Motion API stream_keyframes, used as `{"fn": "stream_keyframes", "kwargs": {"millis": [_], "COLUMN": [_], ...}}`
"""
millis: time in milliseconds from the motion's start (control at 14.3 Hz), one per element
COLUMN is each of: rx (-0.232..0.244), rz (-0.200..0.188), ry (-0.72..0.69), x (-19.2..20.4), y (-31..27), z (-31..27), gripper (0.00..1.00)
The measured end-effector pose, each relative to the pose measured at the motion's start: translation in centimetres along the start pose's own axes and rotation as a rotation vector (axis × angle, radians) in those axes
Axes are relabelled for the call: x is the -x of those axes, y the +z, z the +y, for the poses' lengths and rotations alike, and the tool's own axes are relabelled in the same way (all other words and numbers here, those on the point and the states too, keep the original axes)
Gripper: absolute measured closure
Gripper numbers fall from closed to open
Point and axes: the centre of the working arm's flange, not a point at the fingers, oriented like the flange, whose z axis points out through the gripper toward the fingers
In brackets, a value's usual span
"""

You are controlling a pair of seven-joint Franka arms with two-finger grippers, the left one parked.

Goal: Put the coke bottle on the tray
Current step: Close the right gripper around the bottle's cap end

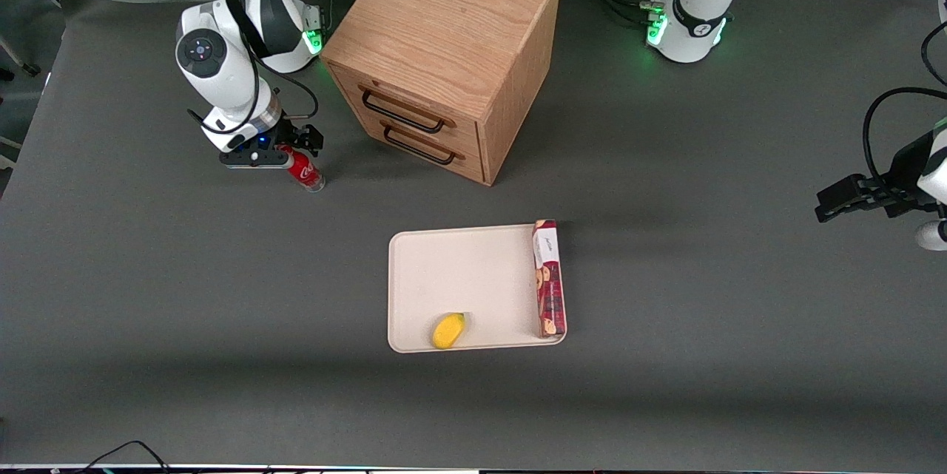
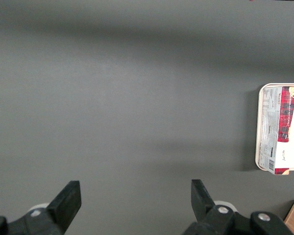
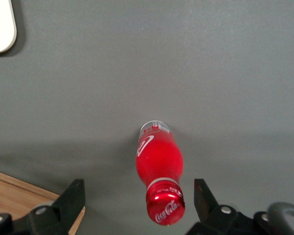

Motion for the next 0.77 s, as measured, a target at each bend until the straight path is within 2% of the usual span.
{"fn": "stream_keyframes", "kwargs": {"millis": [279,349,628,698,767], "rx": [0.000,0.000,0.001,0.002,0.002], "rz": [0.017,0.017,0.015,0.014,0.013], "ry": [0.001,0.000,-0.005,-0.005,-0.006], "x": [0.06,0.07,0.09,0.09,0.09], "y": [-0.75,-0.75,-0.65,-0.62,-0.62], "z": [0.09,0.09,0.23,0.32,0.39], "gripper": [0.05,0.11,0.57,0.67,0.69]}}
